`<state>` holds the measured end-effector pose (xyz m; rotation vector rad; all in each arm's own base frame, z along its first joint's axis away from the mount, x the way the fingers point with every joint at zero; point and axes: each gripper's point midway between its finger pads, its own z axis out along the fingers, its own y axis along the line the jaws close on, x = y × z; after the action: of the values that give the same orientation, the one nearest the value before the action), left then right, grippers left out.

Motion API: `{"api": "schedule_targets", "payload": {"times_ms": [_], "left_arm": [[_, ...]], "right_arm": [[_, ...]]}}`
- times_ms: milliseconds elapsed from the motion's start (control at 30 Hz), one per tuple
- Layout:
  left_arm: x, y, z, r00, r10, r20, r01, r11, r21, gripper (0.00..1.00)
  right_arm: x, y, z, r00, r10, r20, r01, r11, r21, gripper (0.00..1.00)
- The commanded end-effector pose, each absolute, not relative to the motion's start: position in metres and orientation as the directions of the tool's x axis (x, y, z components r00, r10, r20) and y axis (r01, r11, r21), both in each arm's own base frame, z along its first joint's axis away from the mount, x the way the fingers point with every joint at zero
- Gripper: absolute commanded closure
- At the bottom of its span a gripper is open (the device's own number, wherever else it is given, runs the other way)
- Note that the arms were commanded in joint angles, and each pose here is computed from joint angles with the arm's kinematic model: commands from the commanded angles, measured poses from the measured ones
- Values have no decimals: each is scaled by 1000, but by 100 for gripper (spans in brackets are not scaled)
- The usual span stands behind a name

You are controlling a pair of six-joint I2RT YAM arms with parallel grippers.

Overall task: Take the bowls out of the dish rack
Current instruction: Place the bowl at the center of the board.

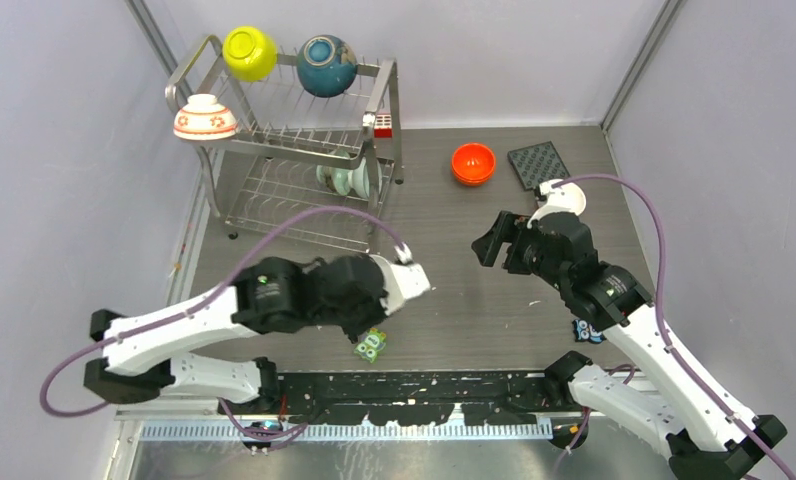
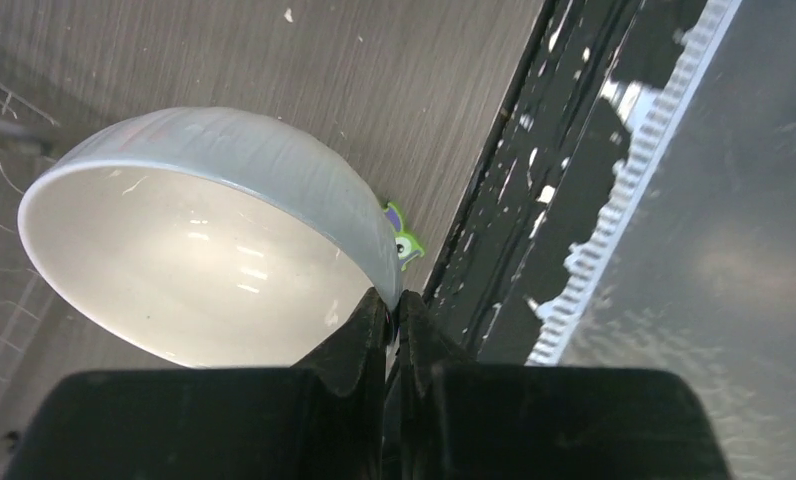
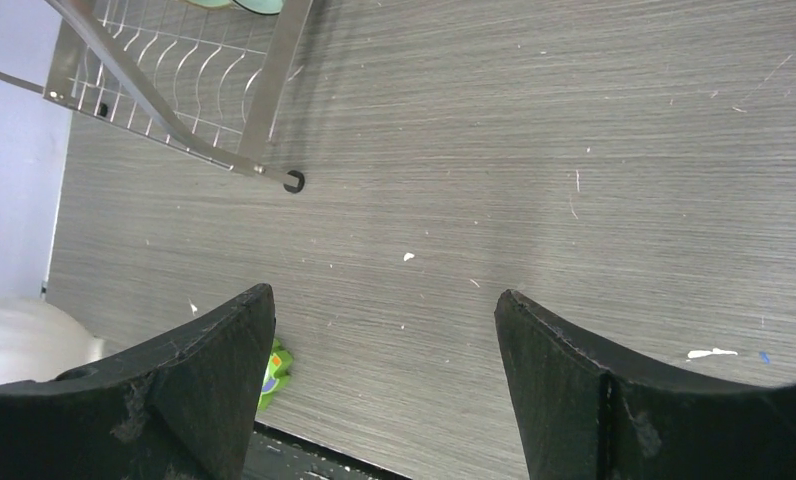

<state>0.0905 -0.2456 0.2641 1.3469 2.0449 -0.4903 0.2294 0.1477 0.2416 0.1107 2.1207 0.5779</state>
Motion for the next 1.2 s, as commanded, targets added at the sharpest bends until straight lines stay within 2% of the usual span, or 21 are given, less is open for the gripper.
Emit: {"api": "schedule_targets", "payload": {"times_ms": [0, 200, 400, 500, 800, 1033, 1167], "left_arm": [[90, -253, 270, -64, 763, -643, 912, 307, 273, 100], [70, -263, 252, 233, 812, -535, 887, 47, 459, 100], [53, -272, 234, 490, 750, -445, 812, -206, 546, 100], [53, -270, 221, 573, 743, -345, 756, -317, 572, 100], [53, -262, 187, 755, 654, -43, 550, -596, 585, 100], [52, -262, 170, 828, 556, 75, 430, -715, 551, 100], [49, -268, 167, 844, 527, 100, 404, -747, 528, 100]], "right_arm": [[228, 147, 252, -581, 274, -766, -152, 888, 434, 15], [211, 168, 264, -680, 181, -711, -250, 854, 456, 15], [191, 183, 274, -775, 67, -628, -313, 823, 474, 17], [182, 187, 282, -781, 21, -624, -349, 814, 464, 18], [156, 198, 274, -754, -247, -609, -487, 832, 266, 20], [141, 214, 265, -723, -337, -603, -548, 811, 205, 27], [139, 226, 257, -704, -372, -605, -555, 820, 141, 30]]}}
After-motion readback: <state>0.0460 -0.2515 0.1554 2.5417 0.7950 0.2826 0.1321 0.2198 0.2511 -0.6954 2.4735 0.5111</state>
